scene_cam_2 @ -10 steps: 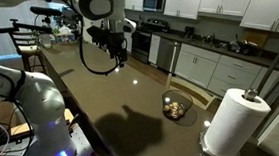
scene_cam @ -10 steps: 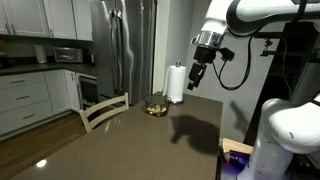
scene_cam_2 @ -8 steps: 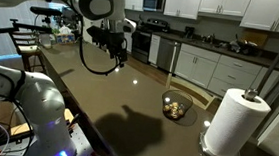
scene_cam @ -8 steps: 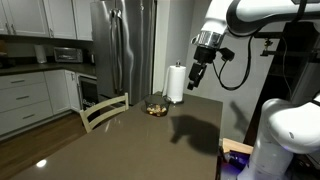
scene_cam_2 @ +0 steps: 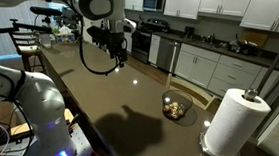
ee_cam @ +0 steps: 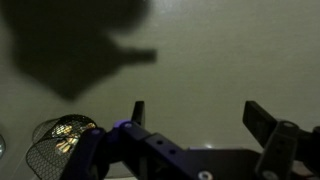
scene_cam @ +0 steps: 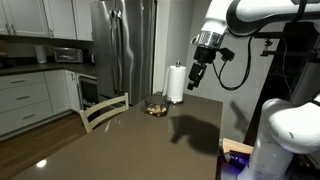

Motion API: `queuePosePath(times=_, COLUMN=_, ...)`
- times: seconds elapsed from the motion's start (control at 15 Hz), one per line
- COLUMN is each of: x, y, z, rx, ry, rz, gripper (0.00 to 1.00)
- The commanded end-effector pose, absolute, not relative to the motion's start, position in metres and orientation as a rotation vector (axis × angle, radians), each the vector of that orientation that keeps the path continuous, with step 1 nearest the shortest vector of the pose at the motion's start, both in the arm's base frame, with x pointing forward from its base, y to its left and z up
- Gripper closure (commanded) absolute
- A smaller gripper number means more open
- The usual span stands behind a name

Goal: Take one object from the black basket and put it on the table

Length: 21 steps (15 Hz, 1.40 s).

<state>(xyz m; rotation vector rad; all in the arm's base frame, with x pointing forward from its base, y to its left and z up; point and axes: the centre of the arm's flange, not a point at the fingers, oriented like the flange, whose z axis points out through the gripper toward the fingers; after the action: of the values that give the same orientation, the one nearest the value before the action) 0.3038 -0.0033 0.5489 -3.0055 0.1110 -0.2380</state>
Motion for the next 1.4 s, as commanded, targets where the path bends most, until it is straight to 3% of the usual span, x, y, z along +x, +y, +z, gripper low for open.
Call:
queuePosePath(times=0.0, x=0.309, y=-0.006, z=0.550, rx=-3.006, ry=0.123, rz=-0.240, gripper=0.00)
queuePosePath(times=0.73, x=0.420, y=-0.041, z=0.581, rx=-3.062, ry=0.211, rz=-0.138, gripper=0.00)
queuePosePath(times=1.33, x=0.495, y=-0.092, z=0.534, rx=-3.052, ry=0.352, rz=-0.003, gripper=0.00)
